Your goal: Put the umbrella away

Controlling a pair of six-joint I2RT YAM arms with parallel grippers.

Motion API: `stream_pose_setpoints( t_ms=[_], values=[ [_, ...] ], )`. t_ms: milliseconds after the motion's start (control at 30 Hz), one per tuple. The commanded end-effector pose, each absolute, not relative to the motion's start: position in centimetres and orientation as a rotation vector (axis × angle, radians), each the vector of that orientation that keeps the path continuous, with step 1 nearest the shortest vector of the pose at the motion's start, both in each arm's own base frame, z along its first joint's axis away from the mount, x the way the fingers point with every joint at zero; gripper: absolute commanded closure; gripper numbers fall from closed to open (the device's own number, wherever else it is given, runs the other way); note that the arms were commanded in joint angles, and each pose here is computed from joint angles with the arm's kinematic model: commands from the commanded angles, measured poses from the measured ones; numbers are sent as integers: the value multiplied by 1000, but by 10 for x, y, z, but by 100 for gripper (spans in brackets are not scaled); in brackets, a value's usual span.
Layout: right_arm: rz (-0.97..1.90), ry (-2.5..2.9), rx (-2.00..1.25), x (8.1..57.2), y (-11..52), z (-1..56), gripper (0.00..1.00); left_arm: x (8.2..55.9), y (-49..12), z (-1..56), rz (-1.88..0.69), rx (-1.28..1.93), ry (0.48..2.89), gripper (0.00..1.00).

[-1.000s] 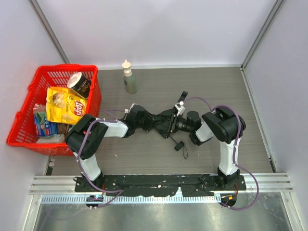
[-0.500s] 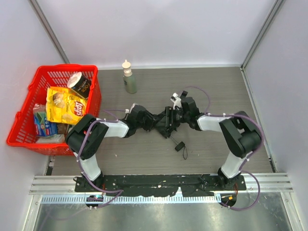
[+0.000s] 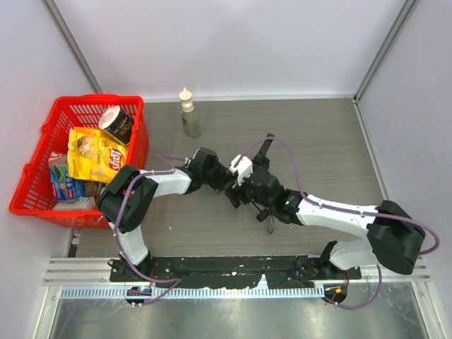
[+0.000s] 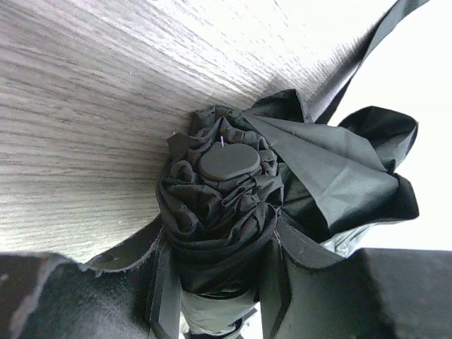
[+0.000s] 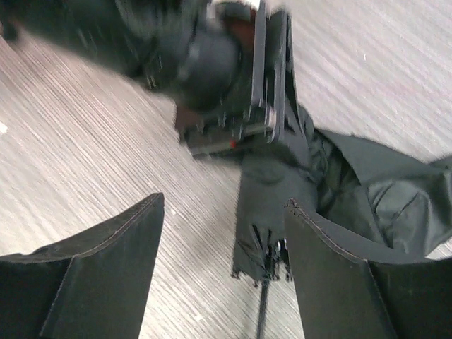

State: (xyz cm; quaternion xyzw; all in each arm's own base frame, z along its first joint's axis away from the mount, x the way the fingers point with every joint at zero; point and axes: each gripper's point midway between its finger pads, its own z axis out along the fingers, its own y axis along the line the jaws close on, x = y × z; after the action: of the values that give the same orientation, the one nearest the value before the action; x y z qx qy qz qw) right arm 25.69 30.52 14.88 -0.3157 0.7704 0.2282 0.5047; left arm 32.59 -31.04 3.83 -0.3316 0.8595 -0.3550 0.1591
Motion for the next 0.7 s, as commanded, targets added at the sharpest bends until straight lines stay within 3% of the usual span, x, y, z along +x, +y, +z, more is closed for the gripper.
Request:
stream_pose_setpoints(
  t_ms=[0,467,600,667],
  values=[
    [252,1756,-839,274,291,124,27,282,-285,-5,-758,-1036,2705,100],
    [64,1698,-1037,284,302,71,27,270,-273,-15,-578,-1137,2815,100],
    [-24,1739,-1023,288,297,54,30,270,-269,-17,-543,-1154,2829,100],
    [-55,1762,-997,291,293,46,38,269,-267,-18,-520,-1144,2846,100]
  ],
)
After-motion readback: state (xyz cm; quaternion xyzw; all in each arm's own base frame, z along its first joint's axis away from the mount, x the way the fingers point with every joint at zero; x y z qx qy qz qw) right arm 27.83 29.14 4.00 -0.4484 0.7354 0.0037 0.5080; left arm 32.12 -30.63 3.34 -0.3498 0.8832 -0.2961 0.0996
